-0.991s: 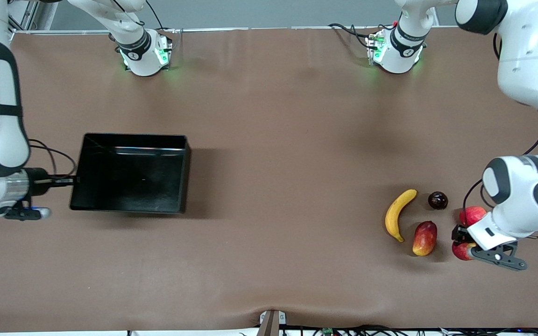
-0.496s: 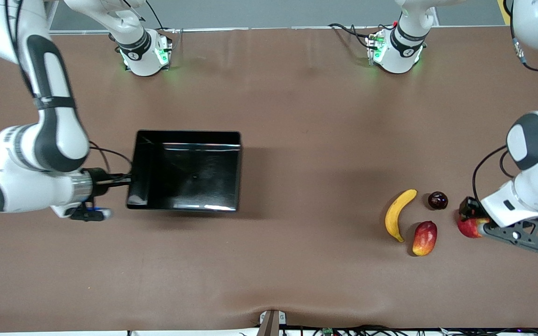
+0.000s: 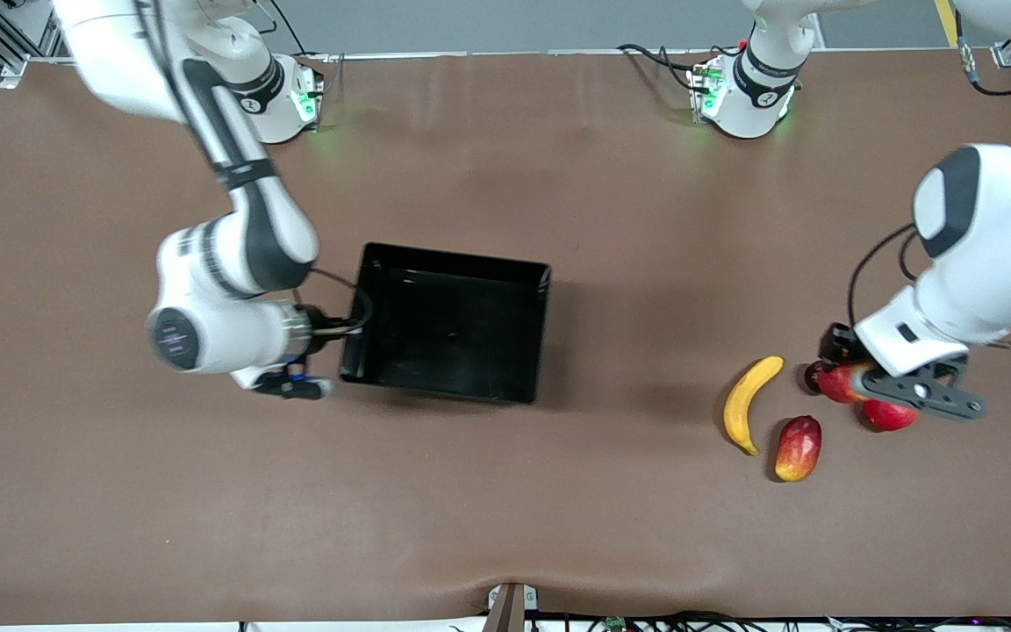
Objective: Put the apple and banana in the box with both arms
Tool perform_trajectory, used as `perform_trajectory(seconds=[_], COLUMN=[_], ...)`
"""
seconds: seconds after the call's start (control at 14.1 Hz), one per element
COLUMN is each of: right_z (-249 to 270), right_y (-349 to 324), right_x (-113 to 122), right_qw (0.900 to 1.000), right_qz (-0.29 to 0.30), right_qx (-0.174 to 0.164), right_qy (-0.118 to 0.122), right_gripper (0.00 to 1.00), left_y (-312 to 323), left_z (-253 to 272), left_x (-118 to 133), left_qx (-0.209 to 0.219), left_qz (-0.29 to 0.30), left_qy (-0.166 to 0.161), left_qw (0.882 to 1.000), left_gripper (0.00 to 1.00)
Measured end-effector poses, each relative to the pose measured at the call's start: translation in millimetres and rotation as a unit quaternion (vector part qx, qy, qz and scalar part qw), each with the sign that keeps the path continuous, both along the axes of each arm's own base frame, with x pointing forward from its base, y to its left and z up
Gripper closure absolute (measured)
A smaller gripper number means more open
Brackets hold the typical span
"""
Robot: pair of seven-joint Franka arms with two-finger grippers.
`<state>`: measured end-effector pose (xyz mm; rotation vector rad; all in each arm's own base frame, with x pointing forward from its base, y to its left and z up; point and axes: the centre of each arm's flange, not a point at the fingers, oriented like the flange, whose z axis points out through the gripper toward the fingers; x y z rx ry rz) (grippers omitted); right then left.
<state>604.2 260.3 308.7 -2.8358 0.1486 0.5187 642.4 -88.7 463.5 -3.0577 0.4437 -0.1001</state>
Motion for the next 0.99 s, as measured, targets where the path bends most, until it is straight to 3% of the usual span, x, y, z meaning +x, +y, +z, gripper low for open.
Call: perform_trajectory(seconds=[0.35,0.64,0.71,0.99], right_z=[-28.4,-63.9,-67.4,-41.9], right_y=[70.7,110.1,115.6,111.5], right_x=[-20.7,-37.4,-40.1,-22.2], right_qw=[1.0,1.0,0.999,0.999], right_qz=[0.003,-0.018,-0.028,-0.041], right_qx=[0.023,0.01,0.006,0.014], right_qy=[-0.017,-0.02,-0.017,-0.024], right_gripper=[0.94,0.94,0.9,0.48], left_y=[-94.3,-150.7,-162.4,-207.6], left_z=[-7.6,-24.8,-37.0,-82.6], left_x=[-42.3,-66.3,-73.5,-104.7], left_qx=[-0.016,-0.037,-0.044,-0.058], left_qz=[0.059,0.09,0.092,0.099], left_qy=[0.013,0.005,0.0,0.008], left_qw=[0.998,0.995,0.995,0.993], left_gripper=[0.33,0.33,0.33,0.33])
